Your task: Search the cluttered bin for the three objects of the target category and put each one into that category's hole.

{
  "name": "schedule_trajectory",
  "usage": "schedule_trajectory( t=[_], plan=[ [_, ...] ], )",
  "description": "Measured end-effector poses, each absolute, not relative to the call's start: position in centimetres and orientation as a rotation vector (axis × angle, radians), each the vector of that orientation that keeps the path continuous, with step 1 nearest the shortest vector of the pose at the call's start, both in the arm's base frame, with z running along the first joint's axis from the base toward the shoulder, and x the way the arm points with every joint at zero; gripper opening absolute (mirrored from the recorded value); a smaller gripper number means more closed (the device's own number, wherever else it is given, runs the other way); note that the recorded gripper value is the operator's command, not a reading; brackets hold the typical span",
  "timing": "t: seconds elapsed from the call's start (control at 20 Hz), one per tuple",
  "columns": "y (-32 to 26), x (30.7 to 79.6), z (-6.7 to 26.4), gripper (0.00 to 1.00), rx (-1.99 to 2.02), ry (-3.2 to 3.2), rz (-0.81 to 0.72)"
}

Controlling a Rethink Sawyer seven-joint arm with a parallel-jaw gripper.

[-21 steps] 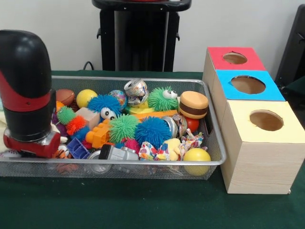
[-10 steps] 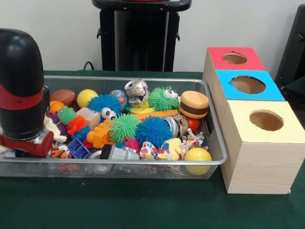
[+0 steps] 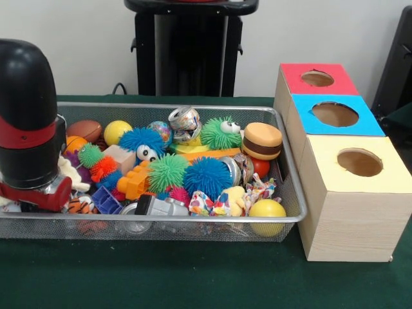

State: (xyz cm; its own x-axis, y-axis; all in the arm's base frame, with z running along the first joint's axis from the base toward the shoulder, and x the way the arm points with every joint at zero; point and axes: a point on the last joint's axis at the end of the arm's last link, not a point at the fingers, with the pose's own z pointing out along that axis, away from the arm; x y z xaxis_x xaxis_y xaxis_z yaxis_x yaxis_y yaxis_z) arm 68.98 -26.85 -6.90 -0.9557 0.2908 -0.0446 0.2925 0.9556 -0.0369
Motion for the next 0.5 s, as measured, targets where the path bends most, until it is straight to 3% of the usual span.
schedule_trajectory(
  t=[0.5],
  plan=[
    [-27.63, 68.88, -6.77, 1.00, 0.557, 3.074, 0.048]
  ],
)
